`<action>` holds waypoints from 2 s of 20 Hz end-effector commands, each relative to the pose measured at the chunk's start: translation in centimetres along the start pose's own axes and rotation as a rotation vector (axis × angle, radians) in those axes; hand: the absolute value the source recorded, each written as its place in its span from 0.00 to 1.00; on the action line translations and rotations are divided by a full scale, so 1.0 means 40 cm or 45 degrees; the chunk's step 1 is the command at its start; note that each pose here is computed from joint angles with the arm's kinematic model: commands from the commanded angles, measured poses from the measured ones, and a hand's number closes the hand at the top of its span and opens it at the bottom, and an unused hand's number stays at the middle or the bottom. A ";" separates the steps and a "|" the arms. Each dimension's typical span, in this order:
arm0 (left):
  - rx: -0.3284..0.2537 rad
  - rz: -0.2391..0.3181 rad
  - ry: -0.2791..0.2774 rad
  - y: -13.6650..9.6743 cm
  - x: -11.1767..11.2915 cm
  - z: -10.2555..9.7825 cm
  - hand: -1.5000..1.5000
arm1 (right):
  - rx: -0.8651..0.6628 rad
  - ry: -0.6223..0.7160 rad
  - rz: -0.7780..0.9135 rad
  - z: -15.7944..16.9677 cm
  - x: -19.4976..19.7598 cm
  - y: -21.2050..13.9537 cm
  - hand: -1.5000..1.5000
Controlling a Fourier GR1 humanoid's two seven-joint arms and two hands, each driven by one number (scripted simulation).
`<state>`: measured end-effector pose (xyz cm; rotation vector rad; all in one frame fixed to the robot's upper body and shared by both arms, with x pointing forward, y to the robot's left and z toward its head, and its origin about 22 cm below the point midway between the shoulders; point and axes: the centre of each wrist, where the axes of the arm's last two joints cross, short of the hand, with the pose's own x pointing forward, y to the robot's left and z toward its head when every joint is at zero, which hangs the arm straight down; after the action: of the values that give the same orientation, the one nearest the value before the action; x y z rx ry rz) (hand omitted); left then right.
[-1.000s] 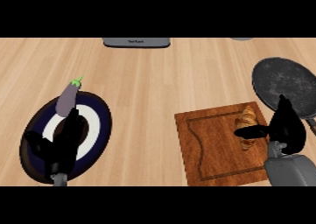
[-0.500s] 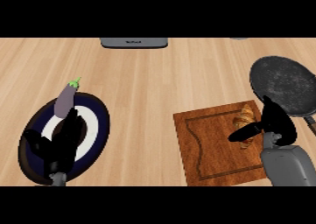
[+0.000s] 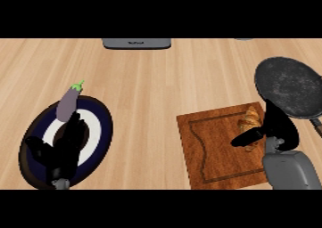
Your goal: Pick the croissant from the cutting board and place it in the pan
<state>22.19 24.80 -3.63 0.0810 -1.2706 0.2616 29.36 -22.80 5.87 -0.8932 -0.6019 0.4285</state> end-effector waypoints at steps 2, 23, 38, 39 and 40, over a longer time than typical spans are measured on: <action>-0.021 -0.009 0.064 0.015 -0.003 -0.026 0.50 | -0.067 0.113 0.002 -0.043 0.017 0.038 0.00; -0.017 0.013 0.085 0.029 -0.037 0.014 0.50 | -0.048 -0.232 0.212 -0.052 -0.030 0.126 1.00; 0.016 -0.017 0.059 0.018 0.005 -0.007 0.50 | -0.161 -1.400 0.634 0.191 -0.066 0.102 1.00; 0.026 -0.008 0.074 0.021 -0.016 0.024 0.50 | -0.254 -1.405 0.557 0.219 -0.061 0.094 1.00; 0.031 0.001 0.044 0.014 -0.002 0.003 0.50 | -0.306 -1.416 0.494 0.225 -0.082 0.064 1.00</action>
<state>21.92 25.12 -3.47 0.0863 -1.2509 0.2652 22.18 -17.19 4.33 -0.8480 -1.3479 1.3447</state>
